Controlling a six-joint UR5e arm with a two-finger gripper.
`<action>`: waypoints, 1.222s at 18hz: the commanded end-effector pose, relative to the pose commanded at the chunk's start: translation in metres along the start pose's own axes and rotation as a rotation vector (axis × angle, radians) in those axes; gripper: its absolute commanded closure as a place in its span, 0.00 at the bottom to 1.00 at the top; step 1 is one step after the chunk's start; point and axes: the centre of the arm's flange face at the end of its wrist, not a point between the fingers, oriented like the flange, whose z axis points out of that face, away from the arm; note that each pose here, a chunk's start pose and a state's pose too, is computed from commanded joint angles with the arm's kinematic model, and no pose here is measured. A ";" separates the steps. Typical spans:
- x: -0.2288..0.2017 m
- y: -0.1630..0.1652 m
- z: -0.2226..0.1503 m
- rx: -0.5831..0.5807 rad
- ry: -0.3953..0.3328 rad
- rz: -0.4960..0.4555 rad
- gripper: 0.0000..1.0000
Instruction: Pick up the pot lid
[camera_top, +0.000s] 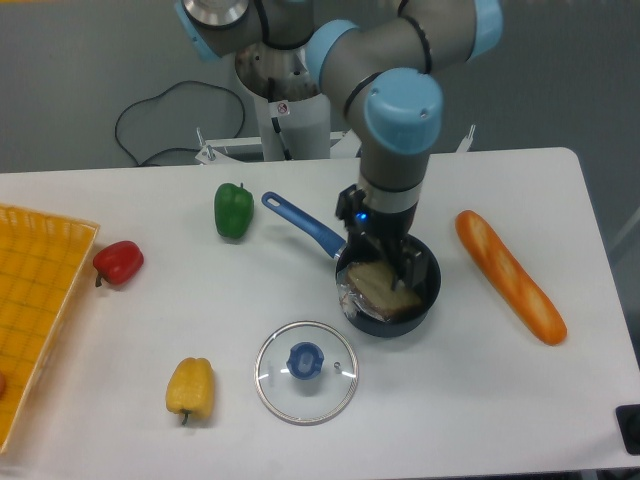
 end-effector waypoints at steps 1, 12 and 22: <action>0.004 -0.006 0.003 -0.002 0.003 -0.051 0.00; 0.008 -0.042 0.045 -0.047 0.038 -0.362 0.00; 0.021 -0.075 0.077 -0.055 0.079 -0.414 0.00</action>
